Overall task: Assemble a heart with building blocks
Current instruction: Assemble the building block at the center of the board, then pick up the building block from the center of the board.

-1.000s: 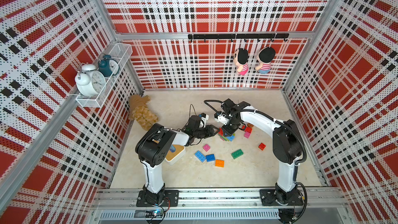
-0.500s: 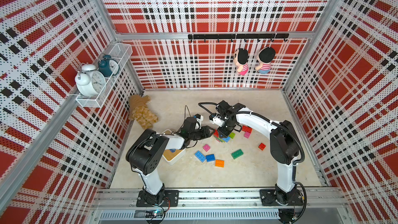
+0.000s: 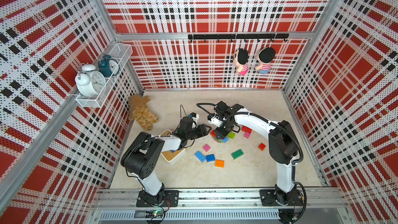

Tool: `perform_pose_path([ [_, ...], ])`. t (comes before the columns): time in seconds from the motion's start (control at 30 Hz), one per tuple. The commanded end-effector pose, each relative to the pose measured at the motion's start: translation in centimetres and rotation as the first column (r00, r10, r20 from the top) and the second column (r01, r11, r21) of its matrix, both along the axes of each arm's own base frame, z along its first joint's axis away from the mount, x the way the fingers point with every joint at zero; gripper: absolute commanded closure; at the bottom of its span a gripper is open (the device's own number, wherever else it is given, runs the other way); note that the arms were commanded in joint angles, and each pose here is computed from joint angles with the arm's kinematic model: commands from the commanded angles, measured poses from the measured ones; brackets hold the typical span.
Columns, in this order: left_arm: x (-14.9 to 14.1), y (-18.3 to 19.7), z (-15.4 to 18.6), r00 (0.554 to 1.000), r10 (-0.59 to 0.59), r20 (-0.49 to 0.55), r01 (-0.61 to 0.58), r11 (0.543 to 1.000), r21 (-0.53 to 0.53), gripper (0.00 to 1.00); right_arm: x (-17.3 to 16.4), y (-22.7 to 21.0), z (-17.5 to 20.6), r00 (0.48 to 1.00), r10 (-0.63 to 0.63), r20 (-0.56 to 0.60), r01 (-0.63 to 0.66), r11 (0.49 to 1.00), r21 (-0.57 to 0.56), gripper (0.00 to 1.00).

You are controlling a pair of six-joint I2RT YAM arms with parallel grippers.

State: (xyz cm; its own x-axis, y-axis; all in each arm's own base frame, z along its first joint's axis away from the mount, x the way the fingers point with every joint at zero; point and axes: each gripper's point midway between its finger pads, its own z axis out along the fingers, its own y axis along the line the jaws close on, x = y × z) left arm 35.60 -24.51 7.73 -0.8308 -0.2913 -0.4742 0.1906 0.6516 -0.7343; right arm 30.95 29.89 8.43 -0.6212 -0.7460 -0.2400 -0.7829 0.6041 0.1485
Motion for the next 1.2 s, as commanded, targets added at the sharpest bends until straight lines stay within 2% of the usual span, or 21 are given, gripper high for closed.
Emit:
perform_pose_path([
  [0.0,0.3,0.6,1.3,0.999,0.017,0.048,-0.017,1.0,0.0,0.38,0.1,1.5,0.7,1.0,0.018,0.008,-0.019,0.998,0.056,0.33],
  [0.2,0.6,0.7,2.3,0.996,0.028,0.083,-0.028,1.0,0.004,0.37,0.9,1.4,3.6,0.997,-0.012,0.079,0.0,0.989,0.15,0.32],
  [0.37,0.8,-0.5,4.0,0.987,0.005,0.162,-0.014,0.998,0.056,0.36,3.1,-3.0,5.6,0.974,-0.169,0.151,0.133,0.966,0.222,0.33],
  [0.53,0.8,-2.7,4.3,0.978,-0.056,0.199,0.018,0.982,0.187,0.37,4.2,-8.4,4.1,0.947,-0.291,0.139,0.259,0.943,0.21,0.35],
  [0.67,0.7,-4.7,4.9,0.969,-0.106,0.222,0.044,0.963,0.265,0.37,4.1,-9.9,1.9,0.953,-0.278,0.118,0.259,0.954,0.153,0.39],
  [0.87,0.1,-6.6,6.9,0.947,-0.157,0.281,0.076,0.957,0.278,0.37,4.8,-10.1,-0.6,0.962,-0.251,0.105,0.241,0.966,0.096,0.46],
  [1.03,-1.1,-8.1,8.6,0.916,-0.212,0.34,0.107,0.947,0.304,0.37,5.0,-10.0,-2.5,0.972,-0.222,0.077,0.218,0.974,0.057,0.46],
  [1.17,-1.6,-8.4,8.7,0.912,-0.221,0.345,0.11,0.944,0.312,0.37,5.0,-9.6,-3.3,0.976,-0.208,0.061,0.205,0.977,0.052,0.46],
])
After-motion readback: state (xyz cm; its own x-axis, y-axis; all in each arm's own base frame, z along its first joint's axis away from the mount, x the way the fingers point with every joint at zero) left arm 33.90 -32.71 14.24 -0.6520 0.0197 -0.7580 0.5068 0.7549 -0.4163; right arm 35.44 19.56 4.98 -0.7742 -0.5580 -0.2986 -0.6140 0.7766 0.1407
